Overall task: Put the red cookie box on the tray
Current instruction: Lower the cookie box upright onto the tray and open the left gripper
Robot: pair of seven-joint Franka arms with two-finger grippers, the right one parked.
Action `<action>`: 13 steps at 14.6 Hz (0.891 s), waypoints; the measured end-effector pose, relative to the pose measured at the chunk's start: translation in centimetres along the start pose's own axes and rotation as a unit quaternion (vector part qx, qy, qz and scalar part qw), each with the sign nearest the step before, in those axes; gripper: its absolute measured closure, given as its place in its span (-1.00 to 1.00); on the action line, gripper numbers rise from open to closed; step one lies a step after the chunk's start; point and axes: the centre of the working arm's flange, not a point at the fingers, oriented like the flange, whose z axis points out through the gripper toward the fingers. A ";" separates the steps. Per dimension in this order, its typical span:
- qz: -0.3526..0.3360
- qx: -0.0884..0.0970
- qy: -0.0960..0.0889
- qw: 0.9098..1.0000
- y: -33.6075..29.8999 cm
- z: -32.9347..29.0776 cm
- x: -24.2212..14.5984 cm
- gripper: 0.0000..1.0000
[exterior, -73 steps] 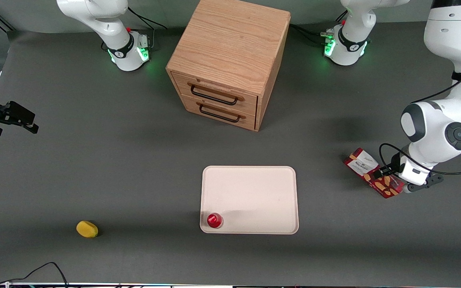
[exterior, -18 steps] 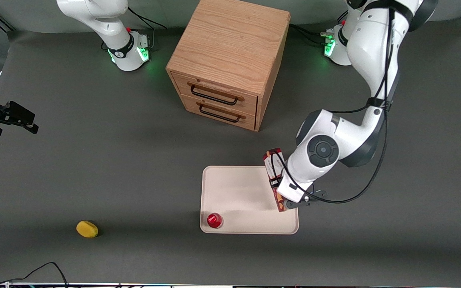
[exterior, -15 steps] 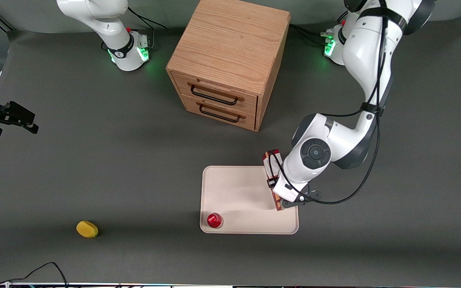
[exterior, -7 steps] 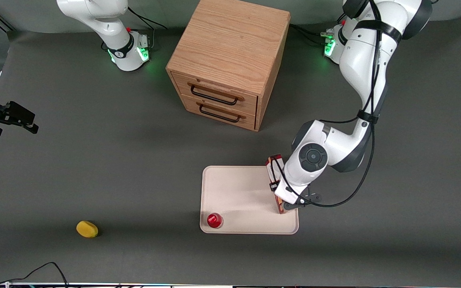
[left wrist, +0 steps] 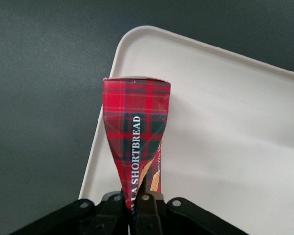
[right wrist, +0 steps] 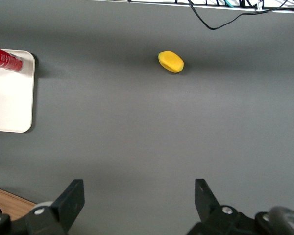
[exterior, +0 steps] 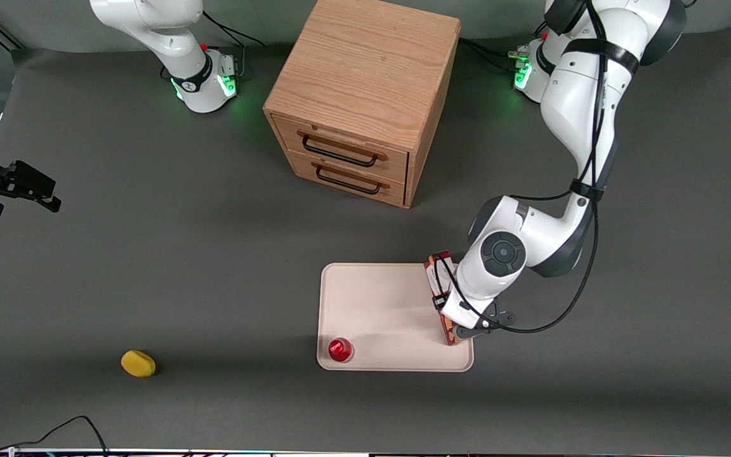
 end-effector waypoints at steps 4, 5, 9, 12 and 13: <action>0.000 -0.004 0.008 1.000 -0.3 0.1 0.5 0.81; 0.000 -0.004 0.010 1.000 -0.4 0.3 0.6 0.65; 0.000 -0.004 0.010 1.000 -0.4 0.7 0.6 -0.20; -0.001 -0.008 0.015 1.000 -0.3 0.1 1.0 -0.82; -0.002 -0.009 0.016 1.000 -0.2 -0.3 1.2 -0.99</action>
